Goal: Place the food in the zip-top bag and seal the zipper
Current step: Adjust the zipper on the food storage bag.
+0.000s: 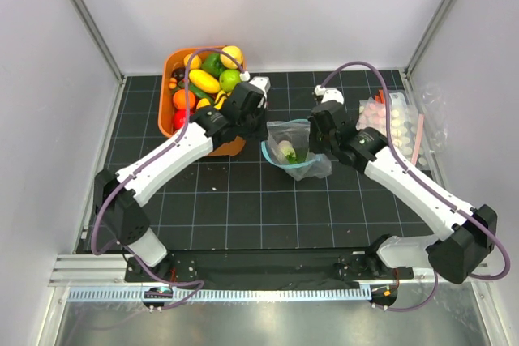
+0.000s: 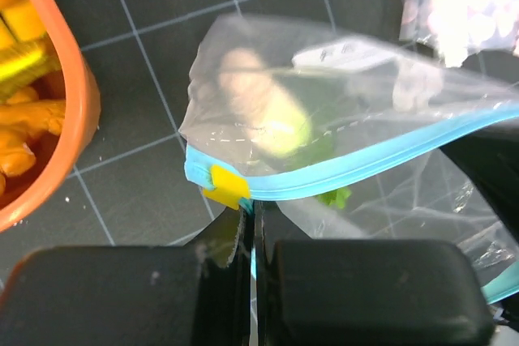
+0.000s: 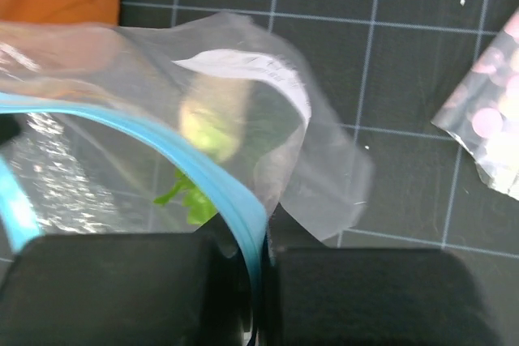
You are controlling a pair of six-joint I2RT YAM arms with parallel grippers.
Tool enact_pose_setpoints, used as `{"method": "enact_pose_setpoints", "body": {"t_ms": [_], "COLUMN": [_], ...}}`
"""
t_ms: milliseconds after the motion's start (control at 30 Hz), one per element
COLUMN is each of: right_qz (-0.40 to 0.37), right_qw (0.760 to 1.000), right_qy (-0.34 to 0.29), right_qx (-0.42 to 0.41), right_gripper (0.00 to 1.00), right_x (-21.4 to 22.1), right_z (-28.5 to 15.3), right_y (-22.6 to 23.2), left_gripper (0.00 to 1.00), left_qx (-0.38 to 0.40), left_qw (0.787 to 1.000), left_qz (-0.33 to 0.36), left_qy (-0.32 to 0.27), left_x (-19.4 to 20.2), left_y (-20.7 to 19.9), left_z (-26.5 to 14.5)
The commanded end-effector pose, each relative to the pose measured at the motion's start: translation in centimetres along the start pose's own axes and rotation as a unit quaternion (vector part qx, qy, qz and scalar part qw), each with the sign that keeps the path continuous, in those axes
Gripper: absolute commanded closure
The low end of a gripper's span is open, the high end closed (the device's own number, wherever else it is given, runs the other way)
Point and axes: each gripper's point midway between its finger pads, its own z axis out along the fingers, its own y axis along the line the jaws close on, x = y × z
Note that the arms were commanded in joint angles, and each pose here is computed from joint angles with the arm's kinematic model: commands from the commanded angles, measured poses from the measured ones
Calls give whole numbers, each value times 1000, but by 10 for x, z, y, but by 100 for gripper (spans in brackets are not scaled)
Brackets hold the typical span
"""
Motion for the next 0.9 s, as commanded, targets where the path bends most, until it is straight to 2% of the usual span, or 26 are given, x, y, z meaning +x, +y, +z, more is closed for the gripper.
{"method": "enact_pose_setpoints", "body": {"t_ms": [0, 33, 67, 267, 333, 433, 467, 500, 567, 600, 667, 733, 767, 800, 833, 867], "right_qz": [2, -1, -3, -24, -30, -45, -51, -53, -62, -62, -65, -67, -66, -62, -60, -57], "right_qw": [999, 998, 998, 997, 996, 996, 996, 995, 995, 995, 993, 986, 984, 983, 983, 983], "right_qy": [-52, -57, -57, -74, -81, -81, -77, -79, -75, -81, -89, -103, -104, -111, -113, -114], "right_qx": [7, 4, 4, 2, -10, -3, 3, 4, 2, 17, 47, 115, 125, 132, 133, 132], "right_gripper": [91, 81, 62, 46, 46, 49, 53, 62, 92, 99, 99, 99, 99, 99, 99, 99], "right_x": [-21, -23, -20, -28, -35, -41, -40, -42, -39, -41, -40, -43, -41, -40, -40, -39], "right_z": [-17, -21, -21, -22, -20, -13, -8, -8, -10, -13, -22, -38, -42, -46, -47, -48], "right_y": [-8, -9, -10, -7, 1, 9, 10, 11, 16, 11, 5, -19, -23, -29, -30, -31], "left_gripper": [100, 100, 100, 100, 100, 100, 100, 100, 100, 100, 100, 99, 96, 88, 63, 50], "left_qx": [15, 28, 36, 41, 41, 33, 33, 32, 32, 37, 65, 91, 102, 106, 108, 96], "left_qw": [999, 999, 999, 999, 999, 999, 998, 998, 998, 998, 997, 995, 994, 993, 993, 993], "left_qz": [-19, -22, -23, 0, 6, 10, 10, 11, 11, 10, 10, 10, 12, 12, 13, 11], "left_qy": [-25, -28, -25, -31, -33, -41, -43, -44, -48, -50, -43, -48, -44, -49, -56, -61], "left_x": [-13, -14, -12, -13, -12, -13, -14, -14, -14, -14, -10, -10, -6, -7, -10, -10], "left_y": [3, -1, -3, -2, -1, 3, 3, 4, 5, 3, -7, -17, -21, -23, -24, -20], "left_z": [6, 12, 15, 17, 16, 14, 14, 14, 14, 14, 15, 15, 15, 15, 10, 9]}}
